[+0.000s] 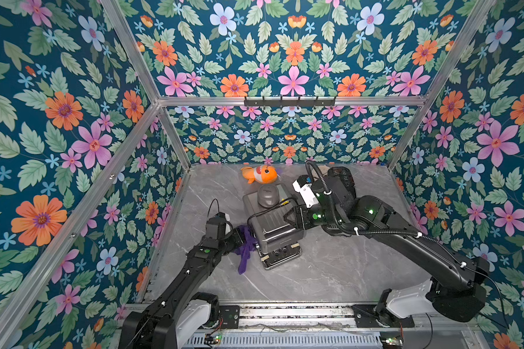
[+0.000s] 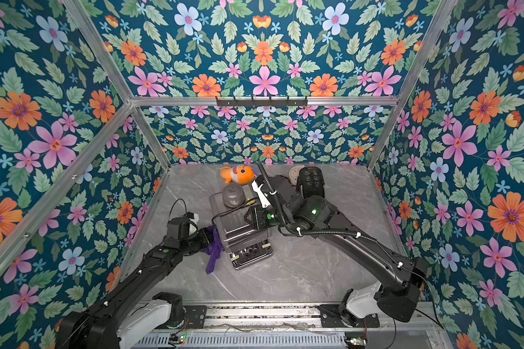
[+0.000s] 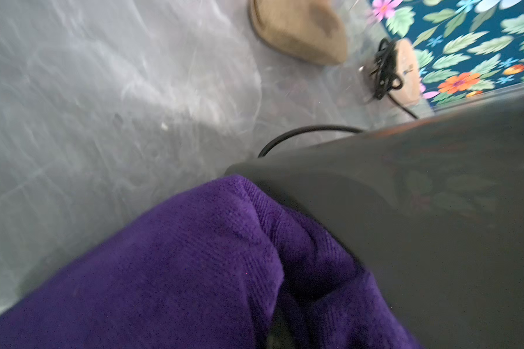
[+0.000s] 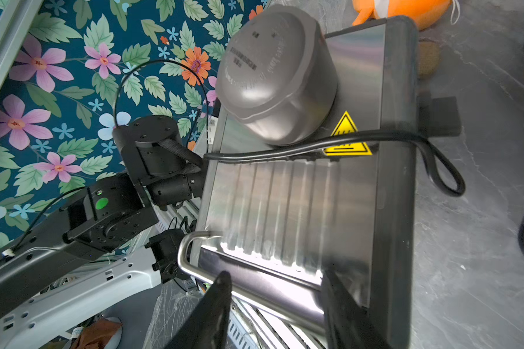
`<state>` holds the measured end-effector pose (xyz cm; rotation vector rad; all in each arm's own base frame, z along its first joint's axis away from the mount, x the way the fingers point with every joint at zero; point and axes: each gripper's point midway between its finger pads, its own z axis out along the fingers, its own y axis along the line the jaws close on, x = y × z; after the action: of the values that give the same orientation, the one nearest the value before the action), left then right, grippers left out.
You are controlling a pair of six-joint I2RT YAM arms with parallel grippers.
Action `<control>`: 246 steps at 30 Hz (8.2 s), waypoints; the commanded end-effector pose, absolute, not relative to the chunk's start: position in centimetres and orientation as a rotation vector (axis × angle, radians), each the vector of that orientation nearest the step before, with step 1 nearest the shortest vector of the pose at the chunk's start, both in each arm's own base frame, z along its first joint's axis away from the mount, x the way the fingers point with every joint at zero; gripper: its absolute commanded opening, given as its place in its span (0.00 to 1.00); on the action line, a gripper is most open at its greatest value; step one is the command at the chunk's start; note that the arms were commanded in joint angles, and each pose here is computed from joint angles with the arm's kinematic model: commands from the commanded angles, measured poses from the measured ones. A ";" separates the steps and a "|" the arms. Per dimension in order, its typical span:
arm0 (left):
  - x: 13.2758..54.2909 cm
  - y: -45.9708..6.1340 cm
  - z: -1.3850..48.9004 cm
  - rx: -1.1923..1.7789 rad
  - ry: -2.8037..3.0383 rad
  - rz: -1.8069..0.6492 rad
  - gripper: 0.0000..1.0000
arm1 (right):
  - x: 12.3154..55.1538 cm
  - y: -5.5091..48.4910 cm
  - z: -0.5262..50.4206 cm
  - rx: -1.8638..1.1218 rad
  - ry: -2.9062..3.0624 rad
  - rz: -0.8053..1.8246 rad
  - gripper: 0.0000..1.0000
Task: Wipe the surface of a coffee machine
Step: Wipe the dirt from the surface of the coffee machine, then adjust the cleaning item.
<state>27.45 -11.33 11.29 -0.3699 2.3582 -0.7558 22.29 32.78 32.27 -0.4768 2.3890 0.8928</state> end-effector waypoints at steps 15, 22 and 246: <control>23.0 -12.4 27.3 -0.086 1.957 -0.955 0.00 | 22.0 31.9 33.1 -0.485 2.389 0.855 0.50; 19.4 -14.1 30.4 0.089 1.852 -1.102 0.00 | 22.1 32.7 33.7 -0.516 2.387 0.865 0.50; 16.9 -18.2 46.0 0.581 1.403 -1.335 0.00 | 17.5 34.9 48.1 -0.826 1.643 1.291 0.91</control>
<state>20.73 -16.91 41.94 0.3806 1.5889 -1.2215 18.94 34.04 44.41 -0.7495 1.8525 1.1864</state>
